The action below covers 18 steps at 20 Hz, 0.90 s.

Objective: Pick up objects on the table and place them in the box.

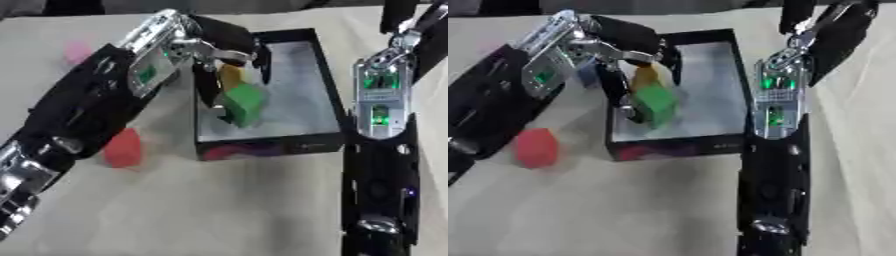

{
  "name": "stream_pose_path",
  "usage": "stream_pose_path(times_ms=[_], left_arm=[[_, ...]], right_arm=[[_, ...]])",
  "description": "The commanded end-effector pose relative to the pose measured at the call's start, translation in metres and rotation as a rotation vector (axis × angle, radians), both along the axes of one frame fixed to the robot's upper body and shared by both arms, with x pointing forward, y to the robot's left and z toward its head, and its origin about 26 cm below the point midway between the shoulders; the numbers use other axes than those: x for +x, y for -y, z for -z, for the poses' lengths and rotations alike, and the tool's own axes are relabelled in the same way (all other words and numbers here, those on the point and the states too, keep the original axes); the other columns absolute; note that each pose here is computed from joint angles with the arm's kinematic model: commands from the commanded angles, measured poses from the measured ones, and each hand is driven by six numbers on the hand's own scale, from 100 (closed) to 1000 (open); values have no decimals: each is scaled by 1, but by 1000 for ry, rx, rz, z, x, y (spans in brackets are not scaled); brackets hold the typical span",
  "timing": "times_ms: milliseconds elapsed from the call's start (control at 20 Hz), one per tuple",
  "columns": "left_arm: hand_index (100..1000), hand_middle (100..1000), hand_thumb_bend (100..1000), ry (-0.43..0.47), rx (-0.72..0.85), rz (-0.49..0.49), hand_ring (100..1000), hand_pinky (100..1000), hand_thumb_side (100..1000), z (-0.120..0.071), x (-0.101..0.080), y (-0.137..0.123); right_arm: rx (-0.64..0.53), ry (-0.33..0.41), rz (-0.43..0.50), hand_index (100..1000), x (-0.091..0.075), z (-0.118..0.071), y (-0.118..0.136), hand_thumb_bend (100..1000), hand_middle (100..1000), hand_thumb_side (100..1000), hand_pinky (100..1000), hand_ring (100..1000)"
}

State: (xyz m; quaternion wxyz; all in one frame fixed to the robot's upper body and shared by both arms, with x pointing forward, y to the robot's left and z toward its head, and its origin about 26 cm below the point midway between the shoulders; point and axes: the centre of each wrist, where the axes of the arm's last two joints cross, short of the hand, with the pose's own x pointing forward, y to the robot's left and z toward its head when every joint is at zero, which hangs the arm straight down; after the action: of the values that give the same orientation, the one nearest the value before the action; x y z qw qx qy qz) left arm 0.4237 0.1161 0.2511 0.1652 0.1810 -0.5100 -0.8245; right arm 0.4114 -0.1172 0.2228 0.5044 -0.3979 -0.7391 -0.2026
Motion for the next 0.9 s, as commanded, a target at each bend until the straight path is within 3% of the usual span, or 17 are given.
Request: stream_pose_path(times_ms=[50,100,150,300,500,650,900], left_arm=[[914,863,736,14,29,21,876,864,368,-16,-2,-7],[907,859,649,24,7,19,874,862,413,-20,-4,-9],[899,855,722,37,-15,16,872,860,368,-25,-6,-11],[889,844,701,79,-94,-6,866,850,356,-44,-15,-27],[893,836,702,132,-236,-85,879,847,350,-66,-29,-68],[896,840,716,130,-271,-154,886,858,351,-66,-35,-93],[892,847,738,100,-161,-339,898,875,348,-58,-39,-131]], right_arm=[[4,34,-3,821,-3,-8,-1,100,731,709,811,728],[4,33,-3,821,-3,-8,-1,100,731,709,811,728],[4,31,-2,821,-2,-7,-1,100,731,710,811,728],[0,27,6,821,-1,-6,2,100,732,709,811,728],[-5,19,36,821,2,-7,12,100,732,713,812,728],[-8,15,52,821,5,-7,17,100,732,715,812,729],[-10,11,56,822,7,-8,19,100,732,717,813,729]])
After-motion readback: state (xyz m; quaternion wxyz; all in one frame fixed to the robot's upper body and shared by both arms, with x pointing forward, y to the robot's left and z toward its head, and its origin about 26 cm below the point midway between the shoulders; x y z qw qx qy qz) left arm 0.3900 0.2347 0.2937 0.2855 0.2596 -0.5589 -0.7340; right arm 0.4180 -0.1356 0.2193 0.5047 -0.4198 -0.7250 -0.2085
